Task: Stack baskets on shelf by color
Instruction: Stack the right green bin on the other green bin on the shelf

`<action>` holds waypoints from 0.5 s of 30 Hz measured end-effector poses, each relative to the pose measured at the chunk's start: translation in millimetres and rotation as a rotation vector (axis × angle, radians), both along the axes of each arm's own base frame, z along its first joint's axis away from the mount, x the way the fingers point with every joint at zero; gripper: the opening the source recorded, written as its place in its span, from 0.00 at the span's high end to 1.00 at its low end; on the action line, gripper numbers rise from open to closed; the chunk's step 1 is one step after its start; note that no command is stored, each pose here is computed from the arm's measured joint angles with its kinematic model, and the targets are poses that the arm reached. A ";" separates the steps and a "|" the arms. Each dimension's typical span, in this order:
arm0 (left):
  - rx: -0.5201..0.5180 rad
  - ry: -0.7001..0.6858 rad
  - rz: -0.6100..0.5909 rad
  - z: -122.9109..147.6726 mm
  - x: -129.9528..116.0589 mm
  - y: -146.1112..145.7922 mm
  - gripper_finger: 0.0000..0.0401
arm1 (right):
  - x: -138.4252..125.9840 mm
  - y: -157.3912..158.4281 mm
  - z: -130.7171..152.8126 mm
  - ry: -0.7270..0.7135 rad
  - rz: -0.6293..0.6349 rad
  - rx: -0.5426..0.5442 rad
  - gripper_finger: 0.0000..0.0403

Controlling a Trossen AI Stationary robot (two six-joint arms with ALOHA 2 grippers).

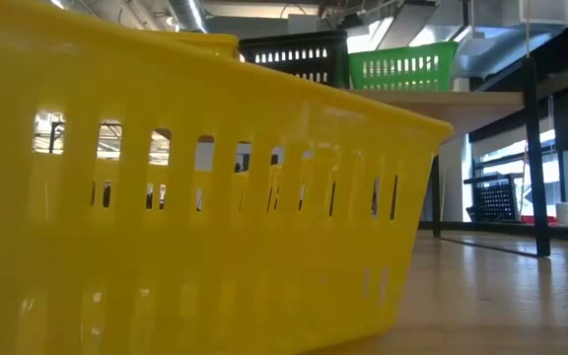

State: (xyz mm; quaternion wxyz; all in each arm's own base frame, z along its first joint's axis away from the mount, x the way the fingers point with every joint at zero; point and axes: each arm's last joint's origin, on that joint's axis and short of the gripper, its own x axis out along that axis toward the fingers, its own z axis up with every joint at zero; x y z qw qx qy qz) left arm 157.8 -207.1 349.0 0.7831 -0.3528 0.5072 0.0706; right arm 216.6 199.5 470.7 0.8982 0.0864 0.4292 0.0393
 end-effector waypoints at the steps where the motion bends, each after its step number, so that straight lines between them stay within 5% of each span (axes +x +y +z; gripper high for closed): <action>1: -0.029 0.022 -0.026 -2.5 1.1 -6.2 1.00 | 2.6 1.8 -0.5 -0.014 -0.014 0.006 1.00; 10: -0.134 0.248 -0.198 -30.6 6.5 -44.0 1.00 | 22.6 21.0 -8.8 -0.077 0.032 -0.003 1.00; 15: -0.117 0.286 -0.193 -41.1 10.3 -50.7 1.00 | 27.5 28.6 -17.0 -0.025 -0.011 0.054 1.00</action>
